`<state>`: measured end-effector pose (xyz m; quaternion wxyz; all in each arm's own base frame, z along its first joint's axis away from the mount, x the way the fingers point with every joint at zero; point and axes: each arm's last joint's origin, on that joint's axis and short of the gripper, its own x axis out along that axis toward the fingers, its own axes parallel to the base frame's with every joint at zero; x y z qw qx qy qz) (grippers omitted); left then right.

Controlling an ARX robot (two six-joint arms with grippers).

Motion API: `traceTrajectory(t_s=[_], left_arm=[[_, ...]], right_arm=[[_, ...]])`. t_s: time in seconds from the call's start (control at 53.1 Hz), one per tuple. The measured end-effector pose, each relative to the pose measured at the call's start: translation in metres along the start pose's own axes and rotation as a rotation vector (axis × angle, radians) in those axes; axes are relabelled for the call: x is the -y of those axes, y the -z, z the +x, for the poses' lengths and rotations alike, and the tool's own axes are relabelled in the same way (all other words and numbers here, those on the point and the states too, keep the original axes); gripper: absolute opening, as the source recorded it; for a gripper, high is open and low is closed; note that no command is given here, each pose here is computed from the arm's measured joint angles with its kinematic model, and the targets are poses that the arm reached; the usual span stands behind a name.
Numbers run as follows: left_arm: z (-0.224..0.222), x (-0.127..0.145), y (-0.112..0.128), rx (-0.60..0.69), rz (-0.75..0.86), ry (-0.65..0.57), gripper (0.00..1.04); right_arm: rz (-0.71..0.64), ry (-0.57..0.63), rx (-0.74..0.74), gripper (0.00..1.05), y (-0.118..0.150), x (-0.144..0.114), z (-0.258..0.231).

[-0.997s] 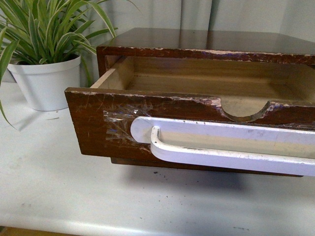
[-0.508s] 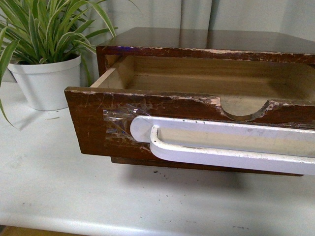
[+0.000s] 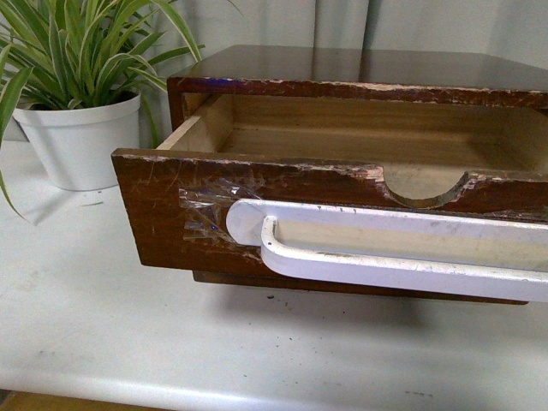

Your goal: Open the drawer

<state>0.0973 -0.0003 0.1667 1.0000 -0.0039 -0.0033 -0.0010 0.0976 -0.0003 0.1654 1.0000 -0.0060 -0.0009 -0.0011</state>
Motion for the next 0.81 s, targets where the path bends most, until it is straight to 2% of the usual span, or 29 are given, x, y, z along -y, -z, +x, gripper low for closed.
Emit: traceTrajectory(t_s=[0.075,0.207,0.282,0.358,0.809], left_arm=[[0.0,0.0,0.0,0.0,0.0,0.0,0.62],[0.0,0.0,0.0,0.0,0.0,0.0,0.82],[0.0,0.0,0.0,0.0,0.0,0.0,0.99],[0.0,0.0,0.0,0.0,0.001,0.0,0.98],[0.0,0.0,0.0,0.0,0.001,0.0,0.98]], right_arm=[[0.0,0.0,0.0,0.49,0.0,0.0,0.0],[0.0,0.0,0.0,0.71,0.0,0.0,0.0],[0.0,0.0,0.0,0.87,0.0,0.0,0.0],[0.001,0.0,0.0,0.97,0.0,0.0,0.0],[0.002,0.0,0.0,0.96,0.0,0.0,0.0]])
